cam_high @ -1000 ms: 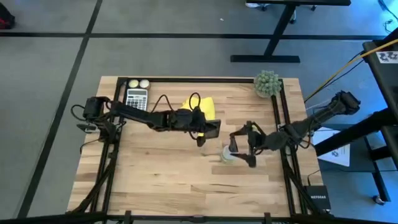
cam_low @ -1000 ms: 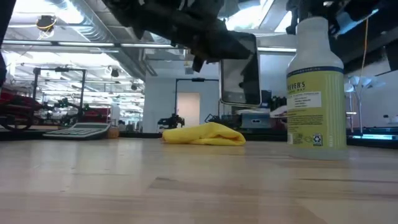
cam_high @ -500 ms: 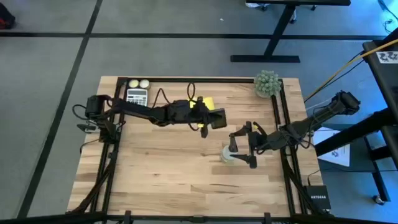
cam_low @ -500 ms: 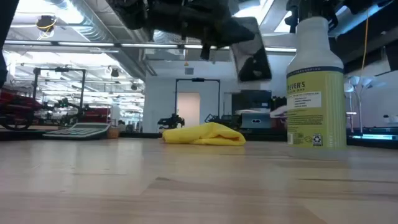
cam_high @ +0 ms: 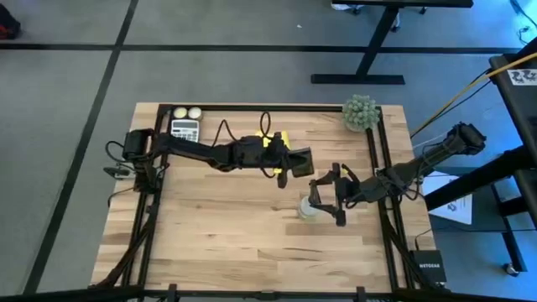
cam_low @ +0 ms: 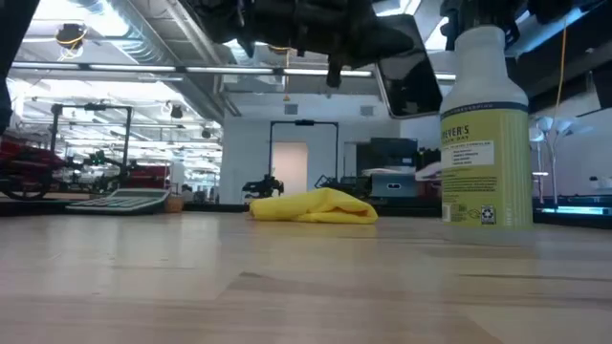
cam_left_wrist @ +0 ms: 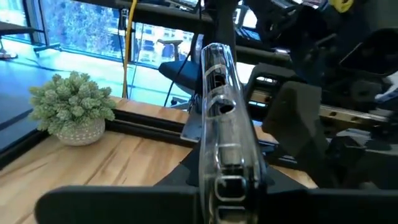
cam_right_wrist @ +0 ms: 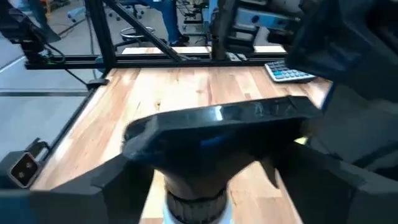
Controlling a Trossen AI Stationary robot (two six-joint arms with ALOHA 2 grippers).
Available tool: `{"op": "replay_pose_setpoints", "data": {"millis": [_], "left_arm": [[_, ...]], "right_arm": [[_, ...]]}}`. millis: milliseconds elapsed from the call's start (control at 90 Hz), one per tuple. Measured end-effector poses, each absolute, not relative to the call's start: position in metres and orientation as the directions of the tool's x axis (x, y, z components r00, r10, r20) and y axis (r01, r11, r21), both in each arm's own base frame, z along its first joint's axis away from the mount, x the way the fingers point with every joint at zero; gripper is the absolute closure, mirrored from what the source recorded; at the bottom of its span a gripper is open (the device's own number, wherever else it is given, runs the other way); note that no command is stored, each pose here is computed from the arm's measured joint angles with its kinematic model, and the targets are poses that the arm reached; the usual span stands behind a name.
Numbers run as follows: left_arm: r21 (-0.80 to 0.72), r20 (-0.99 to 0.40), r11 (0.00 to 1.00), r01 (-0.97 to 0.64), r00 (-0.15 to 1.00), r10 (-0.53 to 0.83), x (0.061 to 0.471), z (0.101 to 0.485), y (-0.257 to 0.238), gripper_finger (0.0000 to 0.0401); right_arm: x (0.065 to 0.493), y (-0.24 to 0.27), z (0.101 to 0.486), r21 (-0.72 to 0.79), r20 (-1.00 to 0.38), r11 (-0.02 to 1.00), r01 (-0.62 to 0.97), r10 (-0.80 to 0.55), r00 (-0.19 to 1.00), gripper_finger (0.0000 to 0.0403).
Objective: Apply microfiber cloth
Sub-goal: Spray the front of the black cellphone using the white spray bottle
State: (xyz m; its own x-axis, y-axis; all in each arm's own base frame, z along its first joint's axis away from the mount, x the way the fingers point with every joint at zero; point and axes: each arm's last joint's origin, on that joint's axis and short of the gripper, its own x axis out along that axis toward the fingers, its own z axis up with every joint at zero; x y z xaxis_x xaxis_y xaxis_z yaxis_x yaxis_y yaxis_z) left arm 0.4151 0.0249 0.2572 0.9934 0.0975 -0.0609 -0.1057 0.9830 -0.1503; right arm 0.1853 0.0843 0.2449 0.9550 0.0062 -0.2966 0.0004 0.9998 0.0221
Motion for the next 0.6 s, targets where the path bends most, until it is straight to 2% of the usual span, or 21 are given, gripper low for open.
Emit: {"op": "replay_pose_setpoints", "data": {"millis": [156, 278, 389, 600], "left_arm": [[-0.152, -0.059, 0.985, -0.087, 0.995, 0.079, 0.4151, 0.2574, 0.0246, 0.0384], [-0.150, -0.038, 0.985, -0.079, 0.997, 0.074, 0.4152, 0.2594, 0.0245, 0.0384], [-0.149, -0.029, 0.986, -0.070, 0.997, 0.067, 0.4153, 0.2604, 0.0243, 0.0384], [-0.149, -0.041, 0.986, -0.075, 0.997, 0.069, 0.4150, 0.2595, 0.0252, 0.0384]], "right_arm": [[0.1851, 0.0842, 0.2443, 0.016, -0.301, 1.000, 0.001, 0.004, 0.953, 0.0164], [0.1848, 0.0840, 0.2435, 0.015, -0.310, 1.000, 0.002, 0.002, 0.951, 0.0181], [0.1848, 0.0837, 0.2434, 0.010, -0.309, 1.000, 0.012, -0.008, 0.951, 0.0177], [0.1834, 0.0822, 0.2418, 0.000, -0.326, 0.999, 0.037, -0.035, 0.945, 0.0145]]}}
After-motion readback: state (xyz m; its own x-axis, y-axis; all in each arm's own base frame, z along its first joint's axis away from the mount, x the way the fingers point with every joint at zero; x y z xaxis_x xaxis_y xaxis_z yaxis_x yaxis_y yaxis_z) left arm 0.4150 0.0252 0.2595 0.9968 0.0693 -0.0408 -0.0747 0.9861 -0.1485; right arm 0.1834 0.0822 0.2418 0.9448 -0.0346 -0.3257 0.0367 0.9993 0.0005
